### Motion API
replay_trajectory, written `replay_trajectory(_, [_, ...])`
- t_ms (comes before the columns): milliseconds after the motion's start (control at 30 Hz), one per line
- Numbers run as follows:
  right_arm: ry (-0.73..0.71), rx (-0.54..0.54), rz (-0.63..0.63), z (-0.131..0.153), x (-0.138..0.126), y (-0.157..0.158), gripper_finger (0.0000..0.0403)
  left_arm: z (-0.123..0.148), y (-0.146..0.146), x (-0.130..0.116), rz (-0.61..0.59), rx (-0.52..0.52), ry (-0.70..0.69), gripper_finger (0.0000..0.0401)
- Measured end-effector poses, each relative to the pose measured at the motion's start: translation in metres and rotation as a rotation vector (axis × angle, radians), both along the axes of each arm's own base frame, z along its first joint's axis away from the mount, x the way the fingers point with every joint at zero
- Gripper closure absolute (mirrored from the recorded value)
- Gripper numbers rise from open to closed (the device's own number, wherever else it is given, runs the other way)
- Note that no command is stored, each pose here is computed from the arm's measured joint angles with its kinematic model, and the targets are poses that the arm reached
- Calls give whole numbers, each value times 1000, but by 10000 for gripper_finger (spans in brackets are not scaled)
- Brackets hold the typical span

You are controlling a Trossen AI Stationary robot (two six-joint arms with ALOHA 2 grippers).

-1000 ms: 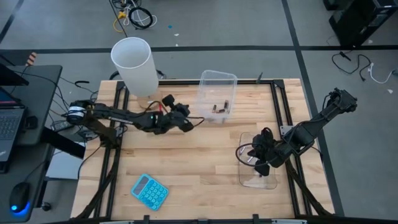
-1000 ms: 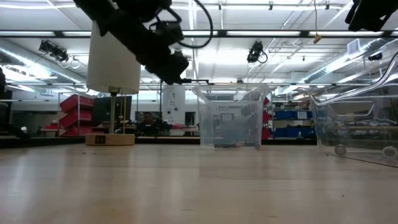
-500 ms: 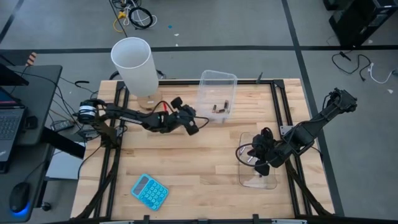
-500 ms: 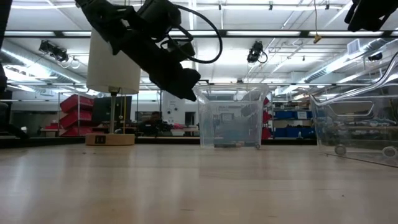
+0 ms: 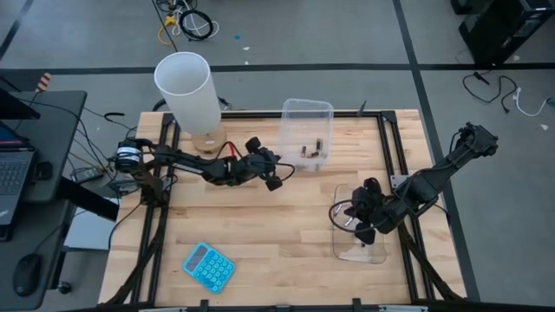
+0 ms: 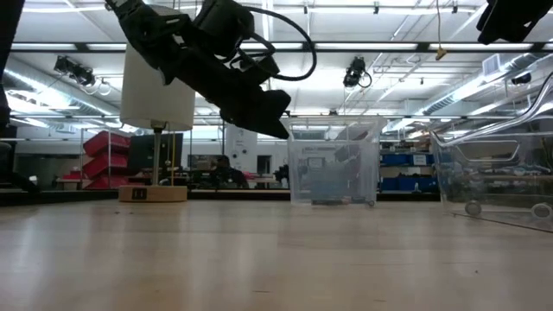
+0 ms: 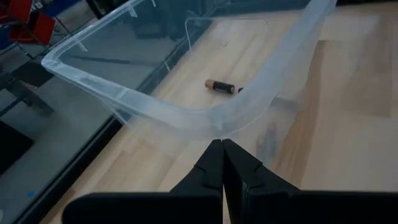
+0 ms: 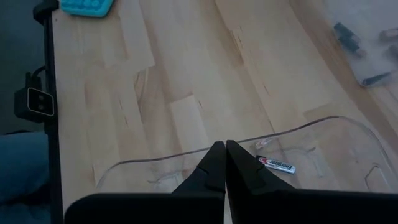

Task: Sort batteries
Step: Adjust the transparent bins

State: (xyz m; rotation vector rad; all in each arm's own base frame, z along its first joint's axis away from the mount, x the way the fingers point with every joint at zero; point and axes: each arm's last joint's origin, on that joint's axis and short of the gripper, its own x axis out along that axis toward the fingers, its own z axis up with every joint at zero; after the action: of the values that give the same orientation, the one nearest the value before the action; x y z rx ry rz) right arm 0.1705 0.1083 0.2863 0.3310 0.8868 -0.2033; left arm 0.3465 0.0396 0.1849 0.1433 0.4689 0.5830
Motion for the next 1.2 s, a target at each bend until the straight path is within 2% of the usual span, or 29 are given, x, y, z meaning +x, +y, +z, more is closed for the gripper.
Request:
replay_trajectory(267, [-1, 0, 4, 0, -1, 1, 403, -5, -1, 8, -36, -32, -75, 401])
replay_trajectory(733, [-3, 0, 6, 0, -1, 1, 403, -12, -4, 14, -64, -55, -112, 401])
replay_trajectory(933, [-2, 1, 6, 0, -1, 2, 403, -10, -13, 8, -57, 14, -6, 401])
replay_trajectory(1100, [-1, -4, 12, 0, -1, 2, 403, -21, -4, 9, -7, 155, 107, 401])
replay_trajectory(1200, [-4, -9, 9, 0, -1, 1, 403, -29, 2, 10, 24, 187, 140, 401])
